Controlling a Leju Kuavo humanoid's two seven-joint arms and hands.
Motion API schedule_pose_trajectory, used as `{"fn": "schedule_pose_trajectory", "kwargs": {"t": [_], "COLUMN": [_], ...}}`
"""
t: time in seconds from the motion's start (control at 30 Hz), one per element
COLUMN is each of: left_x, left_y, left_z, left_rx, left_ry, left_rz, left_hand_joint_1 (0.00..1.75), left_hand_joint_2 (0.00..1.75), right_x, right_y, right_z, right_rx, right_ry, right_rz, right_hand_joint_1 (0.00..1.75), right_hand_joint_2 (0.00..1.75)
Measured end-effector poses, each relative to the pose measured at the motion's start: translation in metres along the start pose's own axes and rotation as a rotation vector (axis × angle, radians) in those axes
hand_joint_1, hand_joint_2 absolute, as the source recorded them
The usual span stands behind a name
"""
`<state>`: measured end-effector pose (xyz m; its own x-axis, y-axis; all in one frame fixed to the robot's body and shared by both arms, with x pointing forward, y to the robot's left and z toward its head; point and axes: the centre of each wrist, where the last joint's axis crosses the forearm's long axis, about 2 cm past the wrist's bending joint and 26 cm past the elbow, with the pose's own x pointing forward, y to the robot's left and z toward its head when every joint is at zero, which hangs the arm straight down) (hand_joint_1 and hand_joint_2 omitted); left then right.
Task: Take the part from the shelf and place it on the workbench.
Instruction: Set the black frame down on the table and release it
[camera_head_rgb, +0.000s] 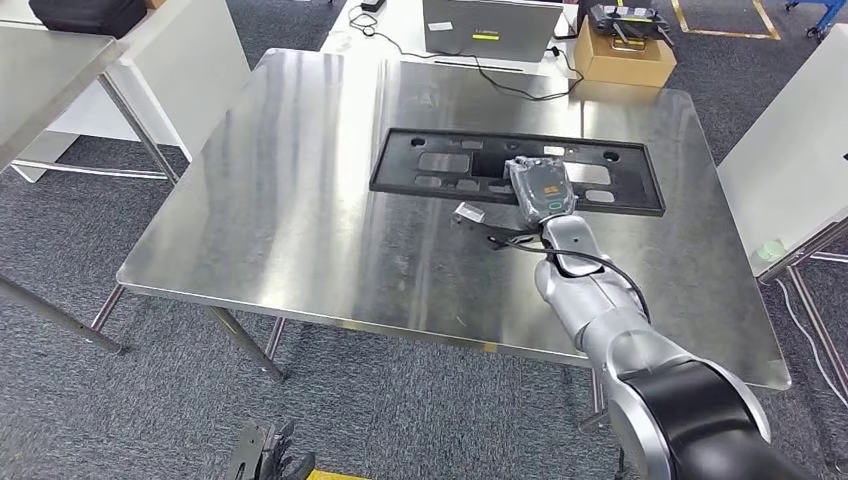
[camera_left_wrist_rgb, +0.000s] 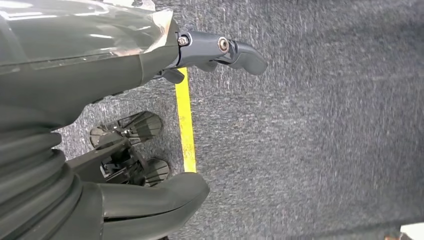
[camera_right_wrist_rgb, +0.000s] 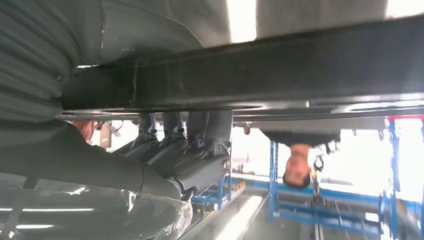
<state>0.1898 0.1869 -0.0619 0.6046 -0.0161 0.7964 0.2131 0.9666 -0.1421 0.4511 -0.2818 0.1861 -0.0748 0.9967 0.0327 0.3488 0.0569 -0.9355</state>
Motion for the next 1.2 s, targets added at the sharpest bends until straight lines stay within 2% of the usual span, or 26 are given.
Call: {"fn": "schedule_pose_trajectory", "kwargs": {"t": [0.2, 0.47, 0.6, 0.63, 0.77, 1.2], "left_x": [0.002, 0.003, 0.004, 0.004, 0.004, 0.005], "left_y": [-0.005, -0.006, -0.006, -0.006, -0.006, -0.006], "left_z": [-0.001, -0.002, -0.002, -0.002, -0.002, -0.003], "left_rx": [-0.009, -0.008, -0.003, -0.001, 0.010, 0.009], "left_ry": [0.009, 0.017, 0.024, 0.025, 0.038, 0.076], "left_rz": [-0.011, -0.006, -0.005, -0.004, -0.001, -0.022], "left_hand_joint_1": [0.00, 0.00, 0.00, 0.00, 0.00, 0.00], "left_hand_joint_2": [1.75, 1.75, 1.75, 1.75, 0.00, 0.00], "right_x": [0.014, 0.021, 0.024, 0.024, 0.027, 0.028], "right_y": [0.020, 0.029, 0.031, 0.032, 0.033, 0.035], "right_z": [0.018, 0.025, 0.028, 0.028, 0.030, 0.031], "right_rx": [0.087, 0.144, 0.164, 0.168, 0.176, 0.181], "right_ry": [-0.008, -0.022, -0.027, -0.029, -0.036, -0.044], "right_rz": [0.045, 0.065, 0.076, 0.077, 0.080, 0.073], "right_hand_joint_1": [1.75, 1.75, 0.00, 0.00, 0.00, 0.00], "right_hand_joint_2": [1.75, 1.75, 0.00, 0.00, 0.00, 0.00]}}
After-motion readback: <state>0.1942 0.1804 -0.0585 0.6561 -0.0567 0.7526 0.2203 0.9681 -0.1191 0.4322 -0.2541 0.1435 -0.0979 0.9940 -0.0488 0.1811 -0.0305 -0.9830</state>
